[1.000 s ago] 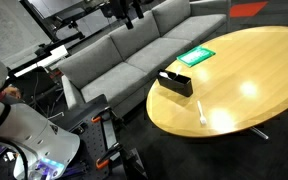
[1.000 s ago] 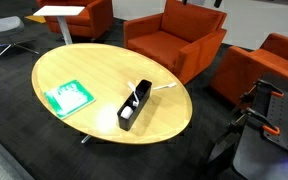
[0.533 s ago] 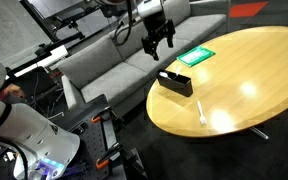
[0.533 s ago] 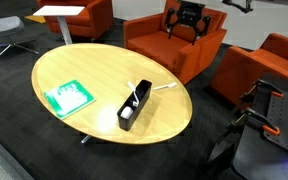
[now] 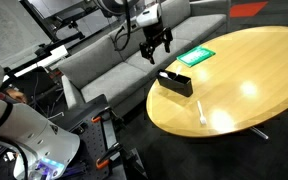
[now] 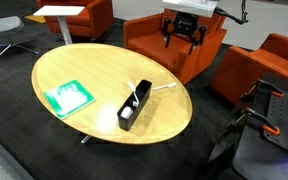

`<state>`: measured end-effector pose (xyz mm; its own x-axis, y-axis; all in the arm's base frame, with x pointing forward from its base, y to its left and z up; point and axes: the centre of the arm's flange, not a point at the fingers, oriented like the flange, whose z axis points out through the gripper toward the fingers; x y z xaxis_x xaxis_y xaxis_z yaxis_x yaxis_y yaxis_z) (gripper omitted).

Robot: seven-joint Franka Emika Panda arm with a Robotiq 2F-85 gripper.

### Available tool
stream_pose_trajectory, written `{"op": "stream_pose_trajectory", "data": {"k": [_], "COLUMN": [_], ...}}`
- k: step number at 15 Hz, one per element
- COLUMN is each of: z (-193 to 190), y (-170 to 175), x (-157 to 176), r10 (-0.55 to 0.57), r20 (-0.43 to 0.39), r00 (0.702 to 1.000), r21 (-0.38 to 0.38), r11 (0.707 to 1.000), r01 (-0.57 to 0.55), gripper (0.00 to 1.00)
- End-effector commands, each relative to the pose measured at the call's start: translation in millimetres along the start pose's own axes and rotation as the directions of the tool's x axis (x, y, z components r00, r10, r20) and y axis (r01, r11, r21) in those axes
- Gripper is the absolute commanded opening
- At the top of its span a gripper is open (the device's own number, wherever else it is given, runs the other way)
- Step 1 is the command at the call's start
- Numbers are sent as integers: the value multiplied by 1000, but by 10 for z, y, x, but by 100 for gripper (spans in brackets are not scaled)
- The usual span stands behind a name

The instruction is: Move the fork on the table to the left

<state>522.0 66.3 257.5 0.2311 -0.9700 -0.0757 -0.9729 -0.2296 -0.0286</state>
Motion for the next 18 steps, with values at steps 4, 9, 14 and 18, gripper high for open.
{"op": "stream_pose_trajectory", "data": {"k": [4,9,14,18], "z": [570,1403,2133,2561], "y": [-233,-366,-416,-465], "x": [540,1126,1402,1511], "r10": [233,451,558,589], "r20": [94,120,124,116], "r00": [968,884,821,800], "r21": [27,148,133,95], "r11": [971,873,810,795], "r01": [-237,-465,-571,-599], "gripper": [100,100,100,100]}}
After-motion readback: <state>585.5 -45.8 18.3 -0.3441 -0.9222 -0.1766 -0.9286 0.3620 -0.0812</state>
